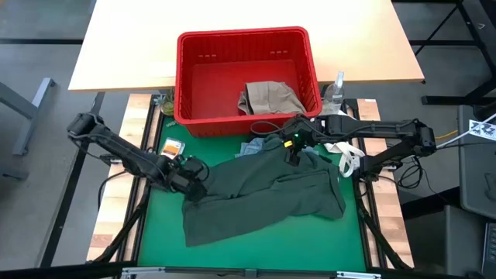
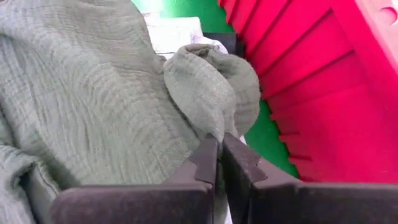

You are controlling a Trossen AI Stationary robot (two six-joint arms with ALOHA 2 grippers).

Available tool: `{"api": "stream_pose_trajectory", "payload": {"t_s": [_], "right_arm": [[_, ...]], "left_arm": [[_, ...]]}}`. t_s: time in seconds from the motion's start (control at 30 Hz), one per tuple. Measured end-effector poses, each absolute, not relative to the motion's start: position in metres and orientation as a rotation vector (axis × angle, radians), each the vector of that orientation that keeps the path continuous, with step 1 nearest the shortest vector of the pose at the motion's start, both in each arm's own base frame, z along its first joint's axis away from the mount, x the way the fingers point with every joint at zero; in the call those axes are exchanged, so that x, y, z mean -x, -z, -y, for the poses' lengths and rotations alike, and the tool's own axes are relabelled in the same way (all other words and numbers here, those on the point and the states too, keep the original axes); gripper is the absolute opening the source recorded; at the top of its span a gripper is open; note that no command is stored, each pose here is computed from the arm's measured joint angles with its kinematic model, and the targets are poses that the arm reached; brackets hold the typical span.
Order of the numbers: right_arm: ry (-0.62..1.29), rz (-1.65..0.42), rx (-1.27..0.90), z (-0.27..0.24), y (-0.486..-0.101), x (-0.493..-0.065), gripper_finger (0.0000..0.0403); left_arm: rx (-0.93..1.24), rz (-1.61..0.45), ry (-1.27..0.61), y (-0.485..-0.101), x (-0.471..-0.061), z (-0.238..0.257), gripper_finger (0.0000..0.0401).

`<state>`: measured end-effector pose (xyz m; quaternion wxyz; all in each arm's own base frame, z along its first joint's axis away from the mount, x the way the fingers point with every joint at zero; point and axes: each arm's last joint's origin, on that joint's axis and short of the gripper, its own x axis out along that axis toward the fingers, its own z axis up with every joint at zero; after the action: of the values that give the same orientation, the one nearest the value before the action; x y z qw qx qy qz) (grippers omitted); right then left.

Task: Fold laundry
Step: Fold the green shirt

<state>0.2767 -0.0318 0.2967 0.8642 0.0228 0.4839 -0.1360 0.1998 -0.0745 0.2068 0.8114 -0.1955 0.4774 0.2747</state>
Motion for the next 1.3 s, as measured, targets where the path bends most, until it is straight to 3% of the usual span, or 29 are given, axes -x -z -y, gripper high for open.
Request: {"api": "stream_pose_trajectory", "payload": {"t_s": [0.47,0.63,1.07,1.17,1.3], "right_arm": [[0.285,-1.014,-0.048,0.032,-0.297,-0.277,0.0017],[0.285,-1.011,-0.048,0.032,-0.297,-0.277,0.0017],[0.285,-1.010,-0.048,0.032,-0.297,-0.277,0.0017],[0.285,-1.010,-0.048,0.032,-0.297,-0.277,0.0017],[0.285,-1.010,-0.048,0.032,-0.297,-0.277,0.0017]], "left_arm": [[0.525,-0.927,-0.719,-0.144,-0.175,0.029,0.0156],[0.558,-0.851,-0.746,-0.138,-0.177,0.022,0.0156],[0.655,-0.895,-0.667,-0.123,-0.171,0.019,0.0154],[0.654,-0.903,-0.659,-0.123,-0.171,0.019,0.0135],[0.627,-0.922,-0.635,-0.122,-0.171,0.020,0.0072]]}}
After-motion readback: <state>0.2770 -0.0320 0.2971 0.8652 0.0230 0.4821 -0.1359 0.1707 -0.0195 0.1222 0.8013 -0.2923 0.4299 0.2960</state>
